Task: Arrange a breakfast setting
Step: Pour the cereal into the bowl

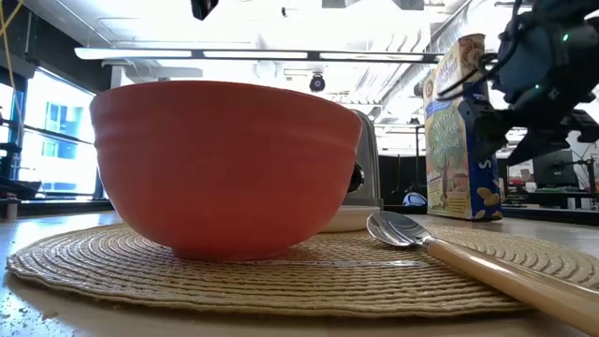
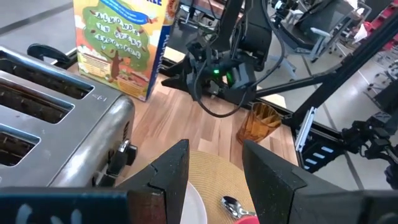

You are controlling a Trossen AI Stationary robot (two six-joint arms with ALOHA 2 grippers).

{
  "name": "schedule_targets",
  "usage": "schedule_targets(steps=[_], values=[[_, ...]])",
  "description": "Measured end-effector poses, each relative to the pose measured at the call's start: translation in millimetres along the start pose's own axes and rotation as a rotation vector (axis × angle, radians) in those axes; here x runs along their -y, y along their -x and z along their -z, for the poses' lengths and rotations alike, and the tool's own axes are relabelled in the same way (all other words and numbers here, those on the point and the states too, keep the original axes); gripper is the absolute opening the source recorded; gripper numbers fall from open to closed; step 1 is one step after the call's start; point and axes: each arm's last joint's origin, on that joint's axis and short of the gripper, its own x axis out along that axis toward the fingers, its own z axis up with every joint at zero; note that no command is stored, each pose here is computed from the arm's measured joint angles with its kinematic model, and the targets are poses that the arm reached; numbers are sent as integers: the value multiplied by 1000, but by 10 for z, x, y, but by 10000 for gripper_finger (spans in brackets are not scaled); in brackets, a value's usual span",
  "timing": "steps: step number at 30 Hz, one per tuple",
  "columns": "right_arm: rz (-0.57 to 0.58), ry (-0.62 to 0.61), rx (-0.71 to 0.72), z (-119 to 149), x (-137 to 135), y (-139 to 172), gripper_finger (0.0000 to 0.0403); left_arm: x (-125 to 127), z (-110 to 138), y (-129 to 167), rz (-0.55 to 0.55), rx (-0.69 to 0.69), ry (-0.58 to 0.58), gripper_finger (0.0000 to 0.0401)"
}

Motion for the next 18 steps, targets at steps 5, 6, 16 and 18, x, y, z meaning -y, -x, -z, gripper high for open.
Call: schedule_targets(steps=[5,6,16,18], values=[[10,-19,33,4,11,-91,252,-35,-13,0,-14,5,3,138],[2,-15,39,8,2,-106,252,-44,-16,1,-17,6,4,138],[48,-29,109,-33,26,-280,252,-132,-47,5,-52,19,18,138],[60,-49,134,-61,23,-308,252,-147,-53,6,-57,21,20,138]])
